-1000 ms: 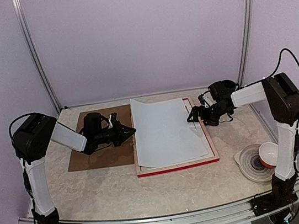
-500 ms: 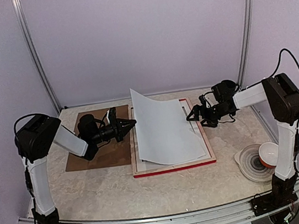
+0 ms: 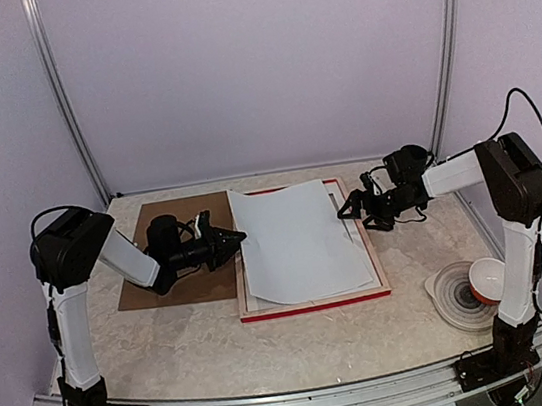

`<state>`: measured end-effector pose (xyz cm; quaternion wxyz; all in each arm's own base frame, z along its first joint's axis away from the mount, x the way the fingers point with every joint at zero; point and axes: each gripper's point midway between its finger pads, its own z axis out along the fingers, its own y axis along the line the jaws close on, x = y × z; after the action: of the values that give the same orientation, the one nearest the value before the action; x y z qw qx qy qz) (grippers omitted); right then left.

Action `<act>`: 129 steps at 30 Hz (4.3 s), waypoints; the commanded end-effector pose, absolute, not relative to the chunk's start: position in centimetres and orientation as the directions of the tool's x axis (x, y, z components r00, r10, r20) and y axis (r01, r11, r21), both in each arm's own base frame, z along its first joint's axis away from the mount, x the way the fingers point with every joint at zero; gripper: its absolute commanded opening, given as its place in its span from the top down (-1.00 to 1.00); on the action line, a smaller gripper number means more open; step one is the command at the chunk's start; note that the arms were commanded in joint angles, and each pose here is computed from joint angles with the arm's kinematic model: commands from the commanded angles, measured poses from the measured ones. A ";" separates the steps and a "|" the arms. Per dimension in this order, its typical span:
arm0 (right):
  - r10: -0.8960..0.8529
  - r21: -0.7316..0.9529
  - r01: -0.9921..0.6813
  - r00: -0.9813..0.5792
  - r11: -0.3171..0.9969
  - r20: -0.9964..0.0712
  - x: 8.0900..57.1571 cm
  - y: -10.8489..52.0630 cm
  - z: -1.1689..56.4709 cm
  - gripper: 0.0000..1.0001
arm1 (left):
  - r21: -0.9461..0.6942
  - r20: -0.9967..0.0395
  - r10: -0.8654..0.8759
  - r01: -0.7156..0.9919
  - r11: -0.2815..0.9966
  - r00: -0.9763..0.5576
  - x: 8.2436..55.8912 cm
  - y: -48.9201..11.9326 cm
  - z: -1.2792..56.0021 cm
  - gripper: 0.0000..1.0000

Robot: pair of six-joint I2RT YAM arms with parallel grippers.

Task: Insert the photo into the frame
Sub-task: Place the photo on the mat board.

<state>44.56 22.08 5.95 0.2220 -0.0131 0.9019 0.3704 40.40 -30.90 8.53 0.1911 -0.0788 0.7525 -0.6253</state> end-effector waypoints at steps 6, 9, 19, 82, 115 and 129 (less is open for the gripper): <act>0.137 0.672 -0.213 -0.894 0.709 -0.427 44.5 22.4 7.2 -0.99 | -0.943 -0.231 -0.323 0.129 0.307 -0.918 40.7 -31.3 6.8 0.43; 0.135 0.671 -0.212 -0.894 0.711 -0.426 44.5 22.4 7.2 -0.98 | -0.942 -0.234 -0.320 0.133 0.307 -0.918 40.8 -31.7 6.8 0.43; 0.133 0.666 -0.212 -0.894 0.715 -0.427 44.3 22.2 7.1 -0.98 | -0.964 -0.252 -0.281 0.213 0.160 -0.926 40.4 -33.4 10.6 0.94; 0.141 0.719 -0.240 -0.894 0.652 -0.426 44.3 22.9 8.8 -0.98 | -0.862 -0.442 -0.163 0.368 0.350 -0.882 42.9 -36.0 8.3 0.66; 0.140 0.626 -0.234 -0.861 0.744 -0.489 44.8 21.2 10.5 -0.98 | -0.757 -0.556 -0.196 0.395 0.520 -0.808 44.3 -33.1 14.1 -0.98; 0.138 0.569 -0.266 -0.811 0.778 -0.568 44.8 20.2 14.1 -0.98 | -0.636 -0.641 -0.221 0.347 0.689 -0.735 44.4 -29.6 16.6 -0.98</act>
<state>44.37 20.63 11.12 0.2712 -0.0247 0.8998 0.3409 44.32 -30.75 14.98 0.3318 0.0346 0.8407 -0.4266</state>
